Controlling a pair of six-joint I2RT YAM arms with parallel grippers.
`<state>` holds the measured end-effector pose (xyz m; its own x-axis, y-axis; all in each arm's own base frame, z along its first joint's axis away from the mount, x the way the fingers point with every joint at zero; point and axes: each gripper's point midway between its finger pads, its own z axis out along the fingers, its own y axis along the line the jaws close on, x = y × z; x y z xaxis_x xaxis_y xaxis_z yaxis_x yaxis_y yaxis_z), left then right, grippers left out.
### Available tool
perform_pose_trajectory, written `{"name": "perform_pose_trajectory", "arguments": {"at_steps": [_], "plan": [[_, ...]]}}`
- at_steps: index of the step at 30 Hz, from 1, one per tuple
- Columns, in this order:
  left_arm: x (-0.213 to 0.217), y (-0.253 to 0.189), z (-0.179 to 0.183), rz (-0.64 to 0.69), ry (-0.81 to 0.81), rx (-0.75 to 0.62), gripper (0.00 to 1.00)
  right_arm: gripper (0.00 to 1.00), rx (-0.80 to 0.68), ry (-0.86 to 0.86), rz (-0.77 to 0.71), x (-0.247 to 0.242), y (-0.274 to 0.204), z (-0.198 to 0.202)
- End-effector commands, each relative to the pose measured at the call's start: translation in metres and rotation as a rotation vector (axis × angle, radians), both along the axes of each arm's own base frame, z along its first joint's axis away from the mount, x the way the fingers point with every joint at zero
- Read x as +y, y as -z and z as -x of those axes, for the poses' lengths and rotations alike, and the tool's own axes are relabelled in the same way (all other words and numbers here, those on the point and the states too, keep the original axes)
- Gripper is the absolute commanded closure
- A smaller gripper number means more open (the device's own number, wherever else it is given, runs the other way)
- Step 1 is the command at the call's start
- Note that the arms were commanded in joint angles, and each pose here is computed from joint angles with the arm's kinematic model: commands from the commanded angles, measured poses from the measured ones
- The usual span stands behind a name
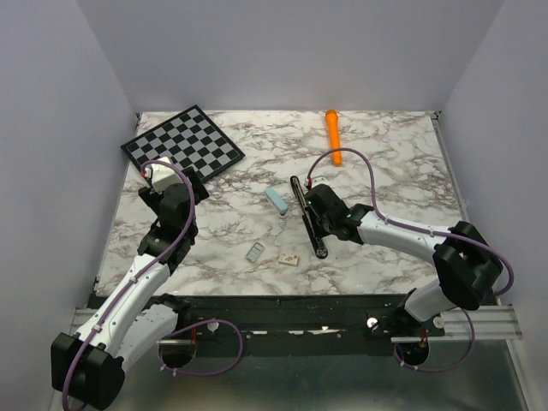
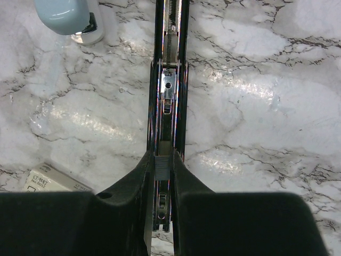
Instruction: Load the staples into the stapler
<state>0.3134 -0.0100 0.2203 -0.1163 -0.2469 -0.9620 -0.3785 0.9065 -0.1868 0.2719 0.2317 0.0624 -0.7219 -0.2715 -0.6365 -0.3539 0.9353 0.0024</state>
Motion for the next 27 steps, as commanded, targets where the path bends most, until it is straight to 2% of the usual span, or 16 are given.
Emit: {"name": "perform_pose_trajectory", "arguments": {"at_steps": [1, 27], "plan": [[-0.001, -0.005, -0.002, 0.013, 0.006, -0.024, 0.01, 0.81, 0.022, 0.008, 0.008, -0.001, 0.010, 0.005], [0.000, -0.006, -0.002, 0.012, 0.003, -0.024, 0.01, 0.82, 0.036, 0.032, 0.045, -0.011, 0.021, 0.008]]}}
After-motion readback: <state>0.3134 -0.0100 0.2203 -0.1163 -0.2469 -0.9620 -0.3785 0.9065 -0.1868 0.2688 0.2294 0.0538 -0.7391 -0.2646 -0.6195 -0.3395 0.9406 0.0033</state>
